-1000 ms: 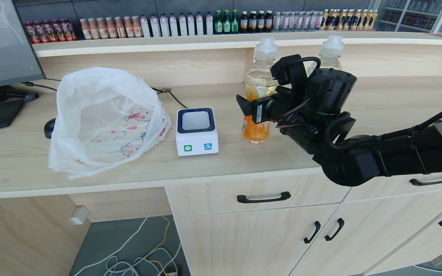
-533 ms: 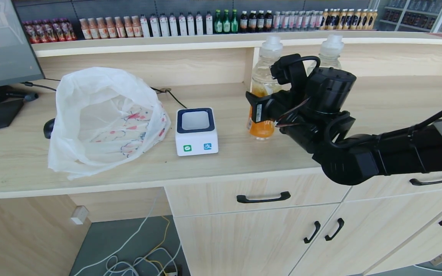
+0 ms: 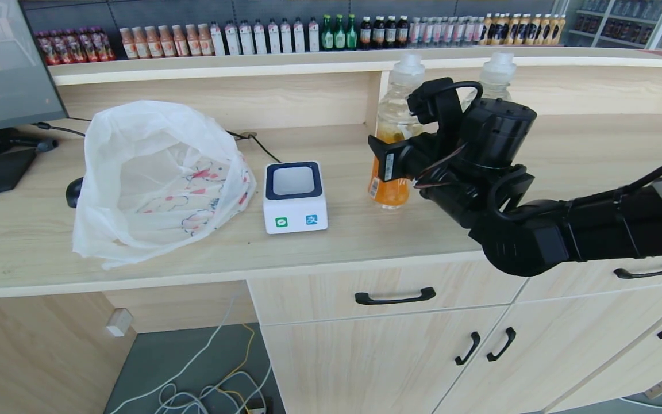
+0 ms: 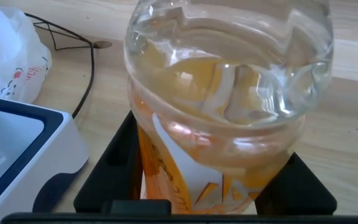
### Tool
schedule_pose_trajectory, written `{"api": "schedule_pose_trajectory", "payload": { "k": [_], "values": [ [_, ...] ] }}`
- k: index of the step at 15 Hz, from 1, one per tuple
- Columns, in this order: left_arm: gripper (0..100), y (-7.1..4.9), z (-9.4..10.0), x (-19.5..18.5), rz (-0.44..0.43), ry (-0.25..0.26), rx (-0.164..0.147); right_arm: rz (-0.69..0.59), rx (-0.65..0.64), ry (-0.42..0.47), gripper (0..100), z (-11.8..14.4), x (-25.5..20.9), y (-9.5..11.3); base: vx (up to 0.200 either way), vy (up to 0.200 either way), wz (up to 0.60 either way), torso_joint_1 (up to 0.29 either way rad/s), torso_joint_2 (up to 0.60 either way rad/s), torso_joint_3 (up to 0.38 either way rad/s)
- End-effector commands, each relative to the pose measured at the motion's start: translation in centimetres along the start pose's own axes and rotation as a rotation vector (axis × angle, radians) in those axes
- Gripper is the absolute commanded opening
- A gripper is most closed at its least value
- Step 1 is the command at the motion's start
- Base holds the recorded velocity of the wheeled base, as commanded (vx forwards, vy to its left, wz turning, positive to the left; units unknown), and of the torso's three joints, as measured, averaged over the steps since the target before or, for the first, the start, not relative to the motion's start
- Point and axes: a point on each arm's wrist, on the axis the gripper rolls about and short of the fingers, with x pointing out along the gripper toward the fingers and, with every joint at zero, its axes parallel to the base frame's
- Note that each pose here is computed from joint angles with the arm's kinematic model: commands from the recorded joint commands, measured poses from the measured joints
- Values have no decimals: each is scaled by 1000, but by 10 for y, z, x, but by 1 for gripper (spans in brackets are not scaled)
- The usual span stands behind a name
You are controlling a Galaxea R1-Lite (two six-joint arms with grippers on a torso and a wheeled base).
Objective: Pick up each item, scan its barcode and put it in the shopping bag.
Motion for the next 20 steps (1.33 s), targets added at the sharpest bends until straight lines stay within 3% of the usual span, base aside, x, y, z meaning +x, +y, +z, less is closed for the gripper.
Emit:
{"api": "schedule_pose_trajectory", "payload": {
  "k": [1,9,20],
  "values": [
    [100,0,0,0,0,-1,0,-1,2,-12,0,5,-2,-1,0,0,0,0,0,0],
    [100,0,0,0,0,-1,-1,-9,9,-49,0,25,-13,-6,0,0,0,0,0,0],
    [100,0,0,0,2,-1,0,43,-10,-44,0,58,-94,-9,0,0,0,0,0,0]
  ]
}}
